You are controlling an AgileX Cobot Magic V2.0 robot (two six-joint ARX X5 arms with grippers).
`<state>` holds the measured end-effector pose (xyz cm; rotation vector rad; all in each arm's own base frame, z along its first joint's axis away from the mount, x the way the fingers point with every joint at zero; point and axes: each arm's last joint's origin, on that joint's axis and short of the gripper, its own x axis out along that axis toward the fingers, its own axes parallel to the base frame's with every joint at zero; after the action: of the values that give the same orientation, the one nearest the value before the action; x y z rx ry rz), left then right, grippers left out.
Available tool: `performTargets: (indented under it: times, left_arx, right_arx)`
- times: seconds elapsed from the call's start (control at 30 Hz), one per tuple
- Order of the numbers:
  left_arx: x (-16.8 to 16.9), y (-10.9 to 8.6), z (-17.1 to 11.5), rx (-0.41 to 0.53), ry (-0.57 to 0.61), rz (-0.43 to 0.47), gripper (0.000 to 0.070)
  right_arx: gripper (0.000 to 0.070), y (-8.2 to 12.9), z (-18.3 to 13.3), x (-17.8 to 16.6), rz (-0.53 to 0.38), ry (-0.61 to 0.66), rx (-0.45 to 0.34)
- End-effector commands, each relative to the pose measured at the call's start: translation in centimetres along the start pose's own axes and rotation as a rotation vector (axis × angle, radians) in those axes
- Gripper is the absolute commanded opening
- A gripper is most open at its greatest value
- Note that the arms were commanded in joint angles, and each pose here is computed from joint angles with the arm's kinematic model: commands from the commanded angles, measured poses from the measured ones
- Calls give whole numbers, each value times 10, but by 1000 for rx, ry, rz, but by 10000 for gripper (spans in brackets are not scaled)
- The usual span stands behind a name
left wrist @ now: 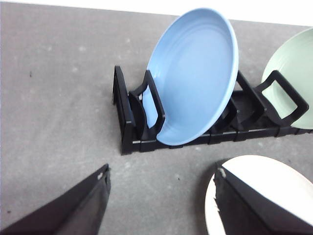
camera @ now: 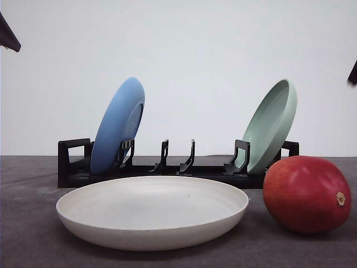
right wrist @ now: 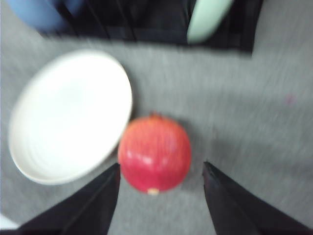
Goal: Place pomegranate in white plate
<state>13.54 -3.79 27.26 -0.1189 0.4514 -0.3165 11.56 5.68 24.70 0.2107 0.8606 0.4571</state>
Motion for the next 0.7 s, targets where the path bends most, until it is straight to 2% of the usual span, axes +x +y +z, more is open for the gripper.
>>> performTargets:
  times: [0.0,0.17,0.37,0.47,0.67]
  left_arx:
    - [0,-1,2,-7,-4,-5,392]
    - [0,-1,2,-9,-2,-4,392]
    - [0,0,1,-13,1,-4,392]
    - [0,0,1,-13,6,-3,392]
    - [0,0,1,-13,6,-2,390]
  right_arx:
    - [339,5,7,5,-2,24,11]
    - [350,18,20,30,-57,137,-28]
    - [573,32,35,58,-120,226,-71]
    - [630,36,39,72,-129,263,-79]
    - [631,34,38,97,-153,309,-80]
